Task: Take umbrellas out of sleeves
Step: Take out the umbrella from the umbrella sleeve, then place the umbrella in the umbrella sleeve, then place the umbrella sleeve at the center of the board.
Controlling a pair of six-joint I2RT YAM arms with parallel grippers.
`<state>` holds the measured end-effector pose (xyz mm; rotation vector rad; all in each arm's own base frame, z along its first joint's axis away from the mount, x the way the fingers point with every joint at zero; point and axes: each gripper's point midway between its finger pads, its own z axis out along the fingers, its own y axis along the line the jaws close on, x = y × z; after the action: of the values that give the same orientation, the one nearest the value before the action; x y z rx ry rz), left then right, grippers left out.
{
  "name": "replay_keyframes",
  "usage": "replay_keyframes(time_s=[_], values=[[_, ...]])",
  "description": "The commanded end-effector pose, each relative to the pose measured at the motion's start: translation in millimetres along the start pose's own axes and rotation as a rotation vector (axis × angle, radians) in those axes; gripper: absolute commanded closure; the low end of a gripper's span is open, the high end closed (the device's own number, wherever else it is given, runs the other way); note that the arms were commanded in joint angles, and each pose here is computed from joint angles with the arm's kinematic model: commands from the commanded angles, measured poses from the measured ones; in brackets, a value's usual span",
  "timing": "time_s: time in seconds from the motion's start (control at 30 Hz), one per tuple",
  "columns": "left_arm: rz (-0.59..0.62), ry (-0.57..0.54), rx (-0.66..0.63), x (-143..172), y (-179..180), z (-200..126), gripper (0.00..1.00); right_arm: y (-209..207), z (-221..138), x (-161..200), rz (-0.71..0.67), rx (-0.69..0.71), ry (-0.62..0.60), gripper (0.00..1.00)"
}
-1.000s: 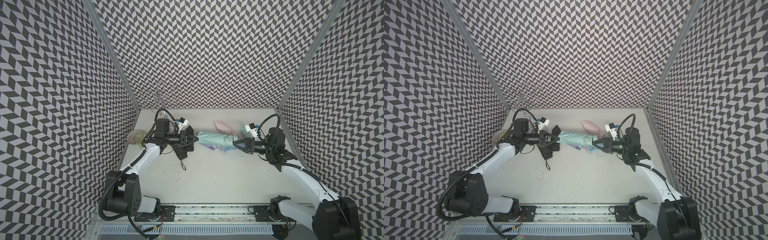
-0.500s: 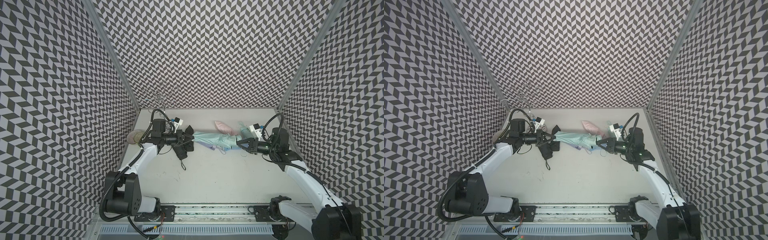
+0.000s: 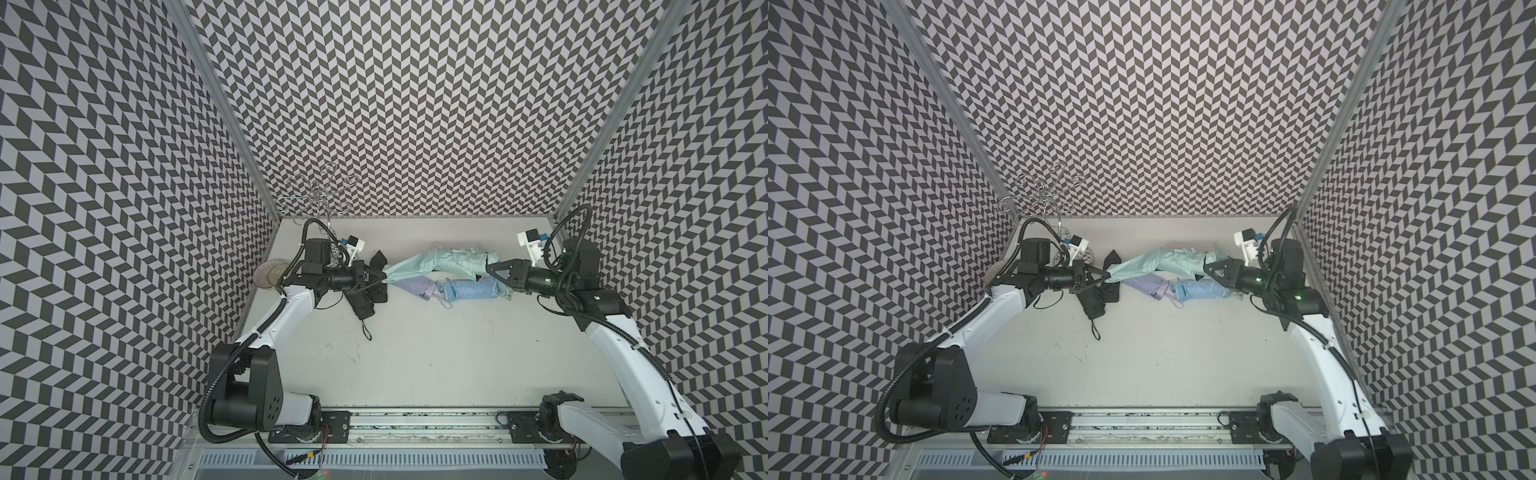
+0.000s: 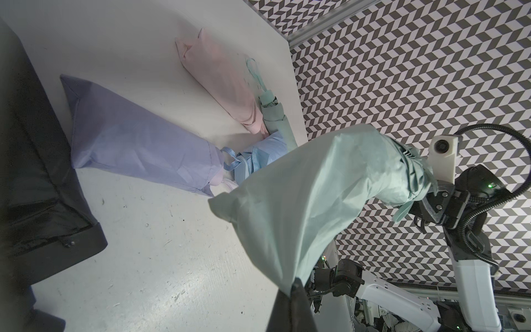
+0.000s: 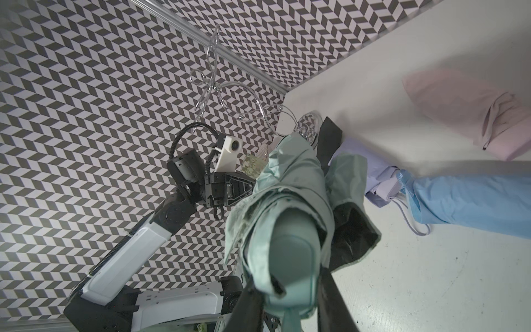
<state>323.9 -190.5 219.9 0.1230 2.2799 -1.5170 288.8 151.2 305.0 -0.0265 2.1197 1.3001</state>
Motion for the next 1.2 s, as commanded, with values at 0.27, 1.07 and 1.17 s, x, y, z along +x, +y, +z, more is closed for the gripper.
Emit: replay_keyframes(time_s=[0.27, 1.07, 1.17], values=[[0.034, 0.019, 0.009, 1, -5, 7, 1.00, 35, -16, -32, -0.137, -0.015, -0.085, 1.00], [0.127, 0.177, 0.174, 115, -33, 96, 1.00, 21, 6, 20, -0.033, -0.208, 0.016, 1.00], [0.108, 0.207, 0.115, 138, -4, 94, 1.00, 13, 9, 31, -0.014, -0.207, 0.032, 1.00]])
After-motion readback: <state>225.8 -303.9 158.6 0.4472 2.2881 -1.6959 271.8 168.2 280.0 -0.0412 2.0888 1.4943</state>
